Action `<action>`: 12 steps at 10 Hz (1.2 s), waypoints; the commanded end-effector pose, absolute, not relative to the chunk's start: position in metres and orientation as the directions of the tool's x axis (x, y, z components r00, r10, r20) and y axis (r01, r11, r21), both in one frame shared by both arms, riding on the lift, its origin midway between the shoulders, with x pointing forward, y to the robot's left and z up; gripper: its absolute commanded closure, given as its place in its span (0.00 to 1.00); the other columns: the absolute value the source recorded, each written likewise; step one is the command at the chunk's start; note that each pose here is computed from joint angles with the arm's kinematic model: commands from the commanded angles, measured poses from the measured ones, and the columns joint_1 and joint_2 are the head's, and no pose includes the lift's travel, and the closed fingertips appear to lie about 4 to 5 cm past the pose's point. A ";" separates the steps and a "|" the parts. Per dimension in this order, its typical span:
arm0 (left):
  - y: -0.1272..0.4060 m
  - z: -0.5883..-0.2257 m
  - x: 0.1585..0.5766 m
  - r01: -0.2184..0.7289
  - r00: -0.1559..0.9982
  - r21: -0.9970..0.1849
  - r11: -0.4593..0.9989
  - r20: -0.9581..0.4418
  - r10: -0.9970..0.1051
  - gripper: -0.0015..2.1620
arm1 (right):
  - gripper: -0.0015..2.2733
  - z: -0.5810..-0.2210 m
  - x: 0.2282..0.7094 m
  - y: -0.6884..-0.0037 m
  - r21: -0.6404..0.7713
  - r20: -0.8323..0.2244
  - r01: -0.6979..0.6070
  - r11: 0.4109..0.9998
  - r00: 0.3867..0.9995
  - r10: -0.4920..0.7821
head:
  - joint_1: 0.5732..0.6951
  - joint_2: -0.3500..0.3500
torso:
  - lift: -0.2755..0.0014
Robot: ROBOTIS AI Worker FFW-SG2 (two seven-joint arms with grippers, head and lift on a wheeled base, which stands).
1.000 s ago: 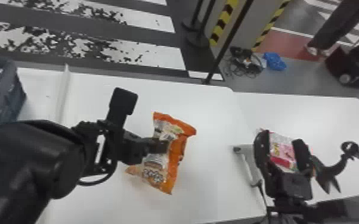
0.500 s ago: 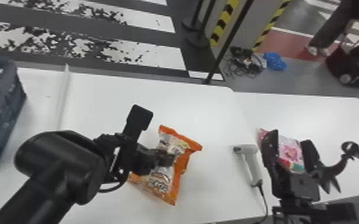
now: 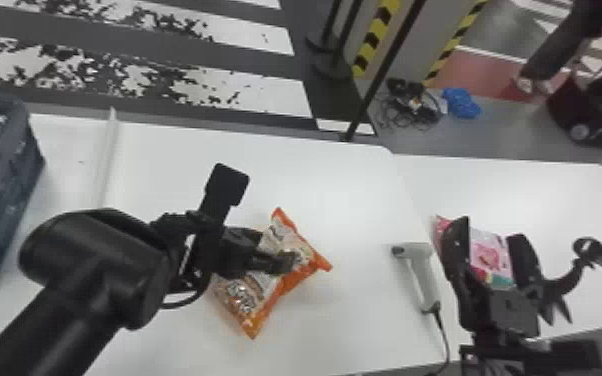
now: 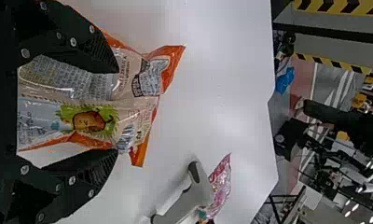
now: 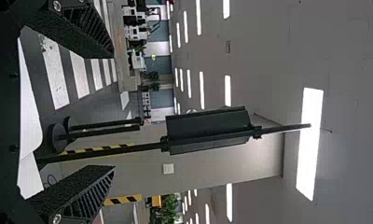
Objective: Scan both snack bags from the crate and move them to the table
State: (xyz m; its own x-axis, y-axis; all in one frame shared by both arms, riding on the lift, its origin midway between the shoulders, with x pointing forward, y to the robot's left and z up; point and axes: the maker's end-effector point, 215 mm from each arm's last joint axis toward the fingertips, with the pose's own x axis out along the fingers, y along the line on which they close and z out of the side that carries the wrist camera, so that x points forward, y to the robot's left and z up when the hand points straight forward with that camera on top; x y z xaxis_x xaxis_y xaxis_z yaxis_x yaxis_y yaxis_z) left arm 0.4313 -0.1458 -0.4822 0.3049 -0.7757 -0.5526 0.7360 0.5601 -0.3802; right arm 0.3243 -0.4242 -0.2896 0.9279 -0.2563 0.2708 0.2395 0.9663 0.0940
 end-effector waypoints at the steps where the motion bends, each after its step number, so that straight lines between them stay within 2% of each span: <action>1: -0.149 -0.453 0.435 0.734 0.339 -0.393 0.554 -0.495 -0.800 0.03 | 0.03 -0.289 0.324 -0.425 0.092 0.271 0.238 0.967 0.928 -0.254 | 1.00 0.00 | 0.68; 3: -0.123 -0.409 0.453 0.685 0.486 -0.347 0.641 -0.437 -0.756 0.03 | 0.03 -0.290 0.324 -0.424 0.088 0.271 0.228 0.970 0.931 -0.243 | 1.00 0.00 | 0.68; 6: 0.024 -0.401 0.480 0.470 0.724 -0.262 0.843 -0.432 -0.538 0.03 | 0.03 -0.292 0.330 -0.416 0.089 0.270 0.201 0.976 0.938 -0.218 | 1.00 0.00 | 0.68; 7: 0.071 -0.384 0.482 0.403 0.807 -0.213 0.890 -0.377 -0.455 0.03 | 0.03 -0.293 0.334 -0.408 0.087 0.271 0.176 0.981 0.943 -0.193 | 1.00 0.00 | 0.68; 8: 0.115 -0.370 0.476 0.344 0.858 -0.171 0.923 -0.342 -0.383 0.03 | 0.03 -0.297 0.337 -0.401 0.087 0.266 0.154 0.984 0.948 -0.172 | 1.00 0.00 | 0.68; 10: 0.173 -0.366 0.452 0.256 0.901 -0.153 0.954 -0.319 -0.293 0.03 | 0.03 -0.309 0.345 -0.378 0.084 0.236 0.085 0.993 0.966 -0.102 | 1.00 0.00 | 0.68; 12: 0.200 -0.379 0.426 0.213 0.913 -0.149 0.966 -0.321 -0.251 0.03 | 0.03 -0.322 0.353 -0.353 0.089 0.189 0.005 0.996 0.982 -0.022 | 1.00 0.10 | 0.68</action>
